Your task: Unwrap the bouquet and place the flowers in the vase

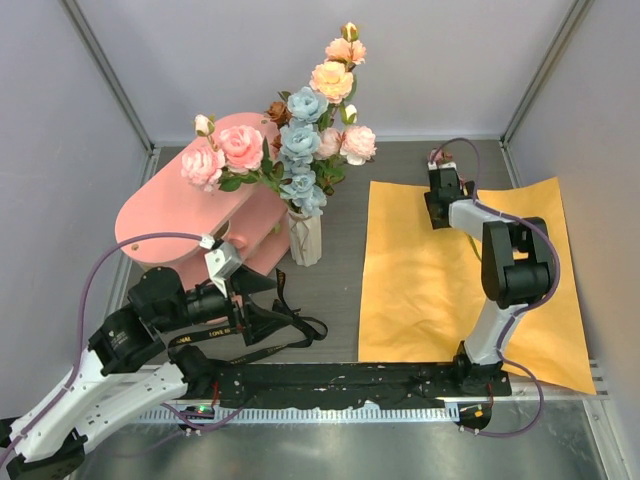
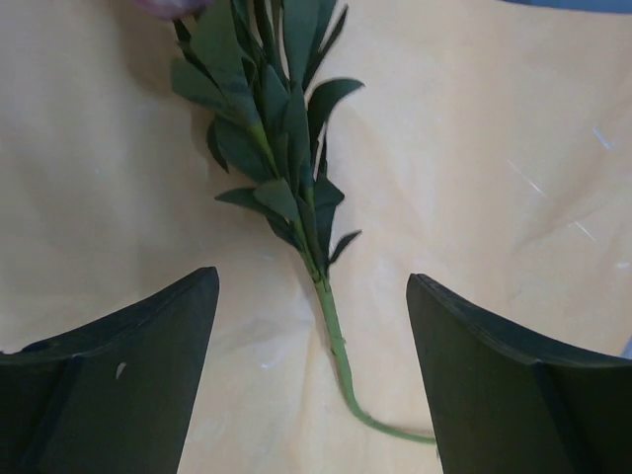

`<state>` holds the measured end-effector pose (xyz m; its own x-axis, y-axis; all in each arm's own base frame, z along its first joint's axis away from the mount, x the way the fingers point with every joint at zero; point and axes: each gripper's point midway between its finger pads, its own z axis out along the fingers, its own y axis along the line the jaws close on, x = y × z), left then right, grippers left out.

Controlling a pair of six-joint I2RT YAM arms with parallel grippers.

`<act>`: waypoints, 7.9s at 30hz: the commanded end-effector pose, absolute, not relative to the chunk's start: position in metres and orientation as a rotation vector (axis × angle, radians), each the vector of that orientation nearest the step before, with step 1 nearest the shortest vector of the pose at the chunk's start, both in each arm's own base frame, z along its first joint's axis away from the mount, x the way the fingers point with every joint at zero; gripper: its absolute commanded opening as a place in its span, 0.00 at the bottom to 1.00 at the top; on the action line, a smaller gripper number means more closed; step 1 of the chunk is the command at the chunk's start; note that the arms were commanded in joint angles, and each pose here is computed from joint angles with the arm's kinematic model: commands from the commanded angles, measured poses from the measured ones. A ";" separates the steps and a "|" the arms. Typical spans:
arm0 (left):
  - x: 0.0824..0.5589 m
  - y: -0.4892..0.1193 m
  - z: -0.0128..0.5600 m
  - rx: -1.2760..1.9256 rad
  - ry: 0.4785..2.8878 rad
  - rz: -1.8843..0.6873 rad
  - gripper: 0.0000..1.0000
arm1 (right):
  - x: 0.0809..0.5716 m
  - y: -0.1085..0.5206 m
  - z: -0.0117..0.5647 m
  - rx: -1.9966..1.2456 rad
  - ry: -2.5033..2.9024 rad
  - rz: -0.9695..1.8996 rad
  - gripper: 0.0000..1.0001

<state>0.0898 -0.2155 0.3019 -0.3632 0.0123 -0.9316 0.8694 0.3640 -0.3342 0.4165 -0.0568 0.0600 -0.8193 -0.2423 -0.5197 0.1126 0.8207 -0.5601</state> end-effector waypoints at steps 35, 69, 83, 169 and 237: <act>0.117 -0.261 0.336 0.604 1.667 -1.344 0.96 | 0.461 0.006 0.322 0.063 1.800 0.271 0.07; 0.165 -0.419 0.426 0.422 1.531 -1.429 0.84 | 0.157 0.162 0.370 -0.446 1.373 1.046 0.03; 0.174 -0.437 0.428 0.440 1.530 -1.409 0.41 | 0.152 0.163 0.371 -0.490 1.361 1.017 0.03; 0.248 -0.220 0.554 0.122 1.321 -0.485 0.00 | 0.167 0.134 0.400 -0.278 1.415 0.845 0.79; 0.297 -0.199 0.471 0.054 1.276 -0.079 0.00 | 0.171 0.138 0.393 -0.259 1.435 0.884 0.79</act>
